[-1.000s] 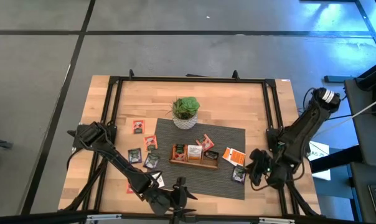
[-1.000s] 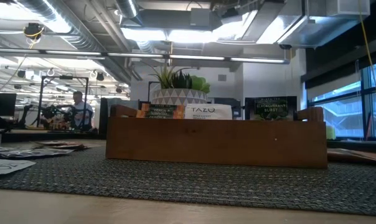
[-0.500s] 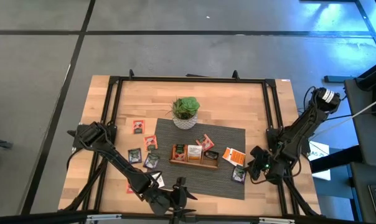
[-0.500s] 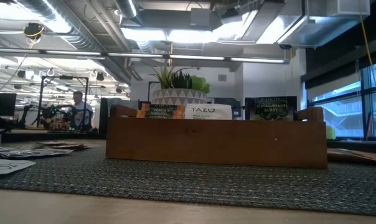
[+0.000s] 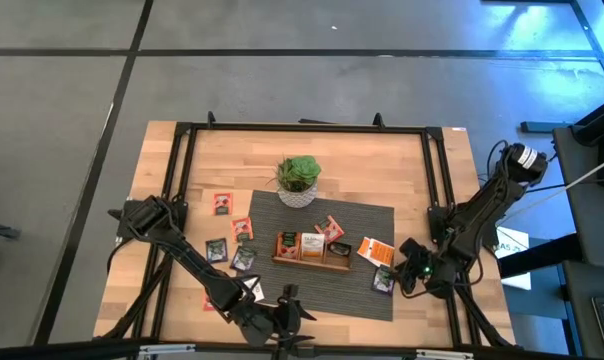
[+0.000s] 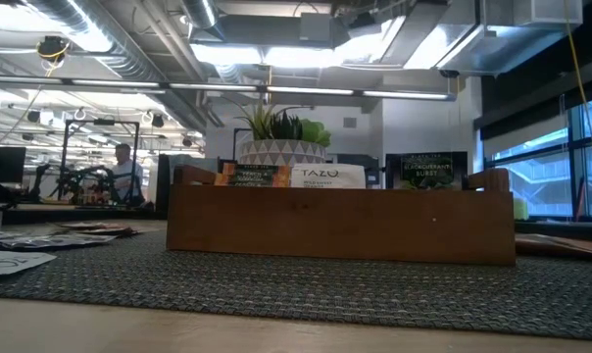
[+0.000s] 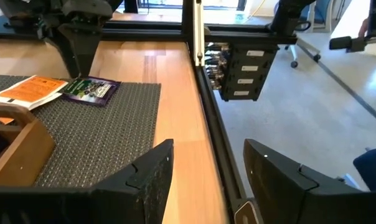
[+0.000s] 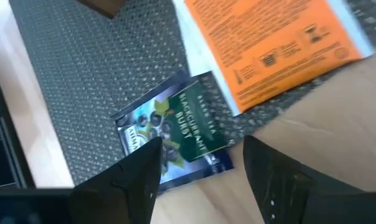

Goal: Pick & Place Tea
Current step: Put the violet tea bag into the right section of the wooden organizer

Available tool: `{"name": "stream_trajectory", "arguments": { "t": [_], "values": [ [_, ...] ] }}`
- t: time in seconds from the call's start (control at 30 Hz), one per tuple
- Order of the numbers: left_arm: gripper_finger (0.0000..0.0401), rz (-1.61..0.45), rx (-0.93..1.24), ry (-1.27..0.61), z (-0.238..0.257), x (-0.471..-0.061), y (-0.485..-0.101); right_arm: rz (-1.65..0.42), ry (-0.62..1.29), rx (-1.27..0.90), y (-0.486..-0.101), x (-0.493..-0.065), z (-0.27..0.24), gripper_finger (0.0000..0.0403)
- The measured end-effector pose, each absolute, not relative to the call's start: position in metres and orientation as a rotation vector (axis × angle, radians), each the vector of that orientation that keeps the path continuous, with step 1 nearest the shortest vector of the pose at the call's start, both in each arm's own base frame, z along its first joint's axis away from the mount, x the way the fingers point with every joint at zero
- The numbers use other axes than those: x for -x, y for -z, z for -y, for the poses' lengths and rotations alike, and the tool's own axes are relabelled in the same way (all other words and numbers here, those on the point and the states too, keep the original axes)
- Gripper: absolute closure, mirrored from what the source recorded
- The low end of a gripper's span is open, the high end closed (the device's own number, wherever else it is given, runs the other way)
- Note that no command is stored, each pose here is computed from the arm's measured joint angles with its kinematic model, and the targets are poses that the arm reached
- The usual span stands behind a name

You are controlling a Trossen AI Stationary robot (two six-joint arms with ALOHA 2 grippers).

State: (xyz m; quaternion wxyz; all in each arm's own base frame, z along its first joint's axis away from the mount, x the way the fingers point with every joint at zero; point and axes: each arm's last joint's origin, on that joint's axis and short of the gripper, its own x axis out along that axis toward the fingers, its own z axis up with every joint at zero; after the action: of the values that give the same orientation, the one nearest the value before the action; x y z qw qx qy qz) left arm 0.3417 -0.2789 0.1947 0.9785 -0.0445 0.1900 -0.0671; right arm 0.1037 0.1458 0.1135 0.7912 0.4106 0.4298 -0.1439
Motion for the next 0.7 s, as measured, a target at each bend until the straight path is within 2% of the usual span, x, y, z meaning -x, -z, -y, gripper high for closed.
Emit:
{"name": "stream_trajectory", "arguments": {
  "t": [0.23,0.7],
  "values": [
    [0.021,-0.394,0.09,0.131,0.2786,-0.3412,-0.1936,-0.951,0.312,-0.899,-0.111,-0.1046,-0.1484,0.0195],
    [0.0211,-0.404,0.086,0.131,0.2783,-0.3409,-0.1926,-0.999,0.318,-0.952,-0.1098,-0.1037,-0.1497,0.028]
  ]
}}
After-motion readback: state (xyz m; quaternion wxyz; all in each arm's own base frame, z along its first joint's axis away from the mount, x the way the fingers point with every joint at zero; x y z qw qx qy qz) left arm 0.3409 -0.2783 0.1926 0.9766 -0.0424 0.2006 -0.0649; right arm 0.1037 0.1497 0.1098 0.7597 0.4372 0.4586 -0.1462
